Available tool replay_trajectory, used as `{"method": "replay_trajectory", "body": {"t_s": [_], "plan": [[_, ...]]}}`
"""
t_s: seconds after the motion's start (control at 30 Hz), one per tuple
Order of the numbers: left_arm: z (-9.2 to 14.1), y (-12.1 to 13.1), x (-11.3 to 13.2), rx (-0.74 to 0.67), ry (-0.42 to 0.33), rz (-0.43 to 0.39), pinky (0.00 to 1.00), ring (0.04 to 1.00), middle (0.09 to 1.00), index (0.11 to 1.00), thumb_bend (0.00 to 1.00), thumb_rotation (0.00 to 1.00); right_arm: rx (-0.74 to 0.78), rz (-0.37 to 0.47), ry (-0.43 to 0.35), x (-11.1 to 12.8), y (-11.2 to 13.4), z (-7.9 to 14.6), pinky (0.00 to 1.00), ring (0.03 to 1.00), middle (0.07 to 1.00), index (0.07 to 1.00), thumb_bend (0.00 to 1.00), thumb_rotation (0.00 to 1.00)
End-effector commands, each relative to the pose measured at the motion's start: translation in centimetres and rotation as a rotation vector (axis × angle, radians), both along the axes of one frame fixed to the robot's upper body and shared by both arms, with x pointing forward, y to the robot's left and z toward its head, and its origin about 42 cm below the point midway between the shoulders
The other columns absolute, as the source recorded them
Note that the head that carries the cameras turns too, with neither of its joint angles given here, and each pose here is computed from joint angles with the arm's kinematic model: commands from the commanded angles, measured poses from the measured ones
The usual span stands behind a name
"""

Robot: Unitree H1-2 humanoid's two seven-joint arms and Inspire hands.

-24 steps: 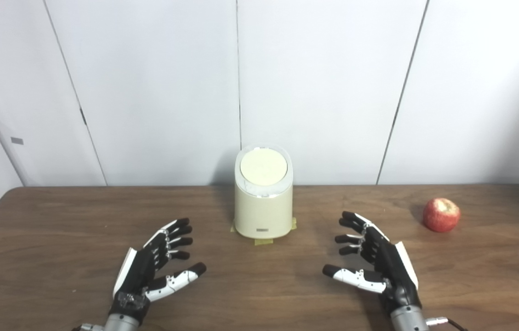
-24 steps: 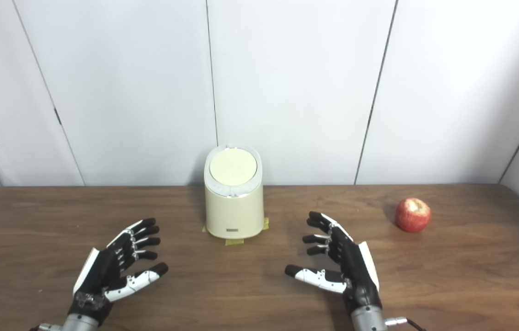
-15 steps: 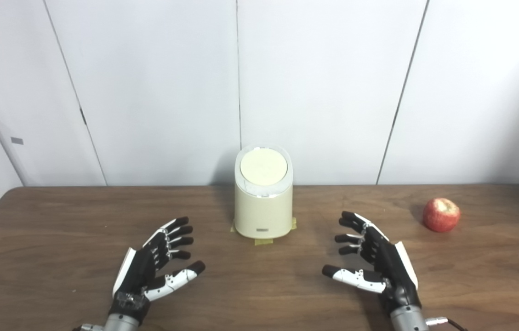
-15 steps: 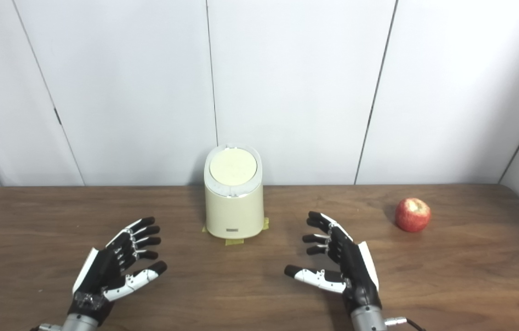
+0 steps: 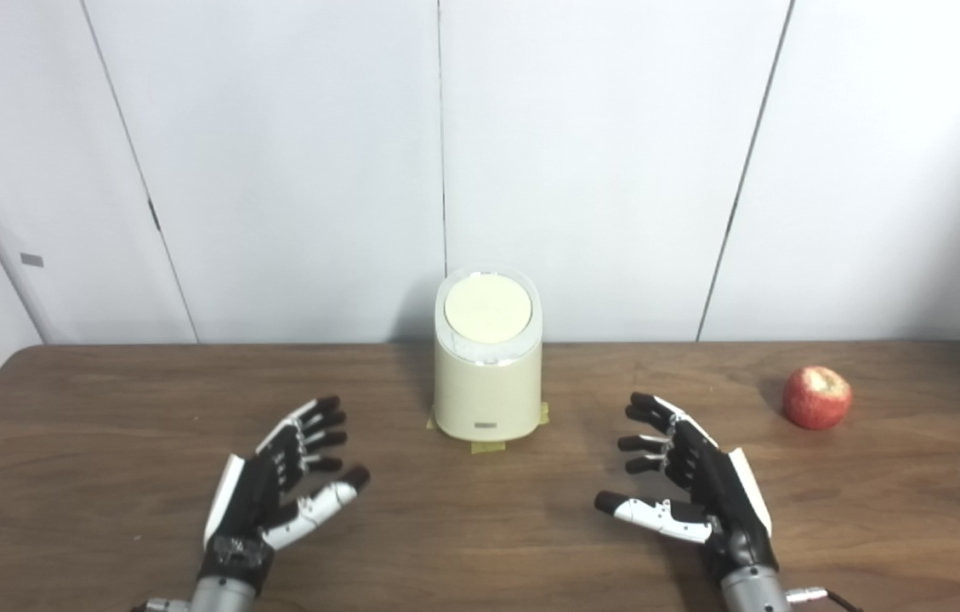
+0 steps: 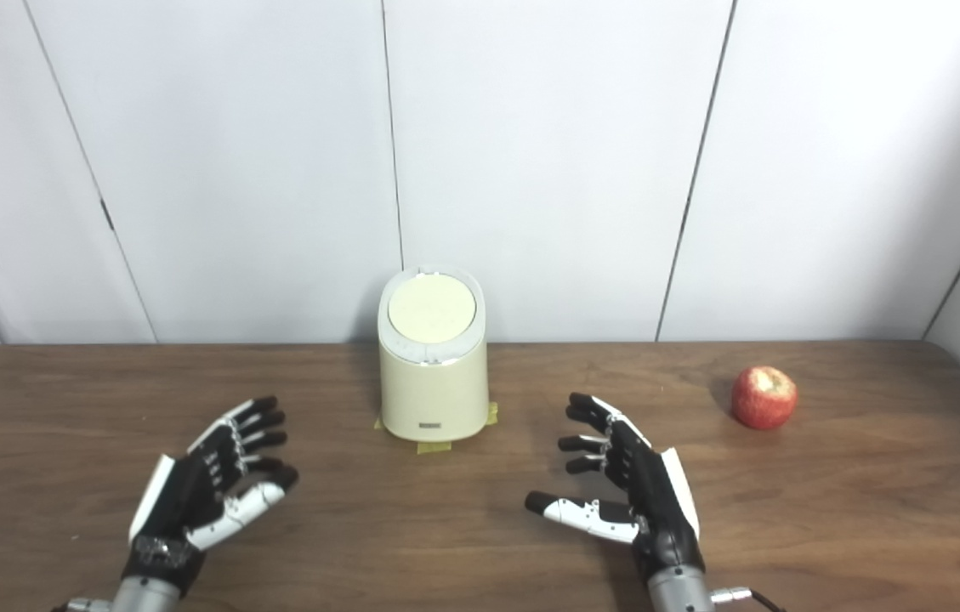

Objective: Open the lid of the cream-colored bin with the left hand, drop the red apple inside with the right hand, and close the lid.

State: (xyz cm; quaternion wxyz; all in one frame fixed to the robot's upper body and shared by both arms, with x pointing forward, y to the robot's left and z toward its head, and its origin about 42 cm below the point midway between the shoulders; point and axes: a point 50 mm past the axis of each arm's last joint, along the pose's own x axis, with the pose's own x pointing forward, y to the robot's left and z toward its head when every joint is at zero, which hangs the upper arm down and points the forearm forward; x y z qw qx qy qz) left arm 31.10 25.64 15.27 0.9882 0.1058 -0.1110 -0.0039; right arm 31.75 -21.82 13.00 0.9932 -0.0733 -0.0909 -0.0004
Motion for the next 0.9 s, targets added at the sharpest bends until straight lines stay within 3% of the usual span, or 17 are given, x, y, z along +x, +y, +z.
{"method": "replay_trajectory", "body": {"t_s": [0.0, 0.17, 0.4, 0.67, 0.83, 0.87], "plan": [[4.1, -0.2, 2.1, 0.04, -0.108, 0.003, 0.81, 0.852, 0.858, 0.886, 0.81, 0.46, 0.008, 0.017, -0.071, 1.1, 0.1, 1.6, 0.56, 0.68, 0.805, 0.8, 0.81, 0.14], [8.2, -1.1, 5.2, 0.139, -0.117, -0.015, 0.87, 0.912, 0.929, 0.983, 0.86, 0.46, -0.004, 0.018, -0.072, 1.5, 0.0, 1.3, 0.56, 0.672, 0.806, 0.8, 0.8, 0.13], [11.7, -1.9, 8.9, 0.111, -0.115, -0.02, 0.9, 0.965, 0.996, 1.0, 0.85, 0.4, -0.014, 0.02, -0.074, 1.9, 0.2, 1.3, 0.56, 0.668, 0.799, 0.794, 0.79, 0.12], [13.8, -5.1, 12.6, 0.131, -0.115, -0.037, 0.95, 0.998, 1.0, 1.0, 0.88, 0.39, -0.015, 0.024, -0.08, 2.1, 0.0, 1.2, 0.55, 0.664, 0.801, 0.789, 0.79, 0.13], [14.7, -8.2, 14.8, 0.157, -0.102, -0.062, 0.9, 1.0, 1.0, 1.0, 0.91, 0.36, 0.0, 0.019, -0.078, 2.0, -0.4, 1.0, 0.56, 0.666, 0.807, 0.793, 0.79, 0.13], [14.8, -8.8, 15.2, 0.179, -0.11, -0.06, 0.94, 1.0, 1.0, 1.0, 0.93, 0.36, 0.0, 0.019, -0.077, 2.0, -0.4, 1.0, 0.56, 0.669, 0.807, 0.793, 0.79, 0.13]]}}
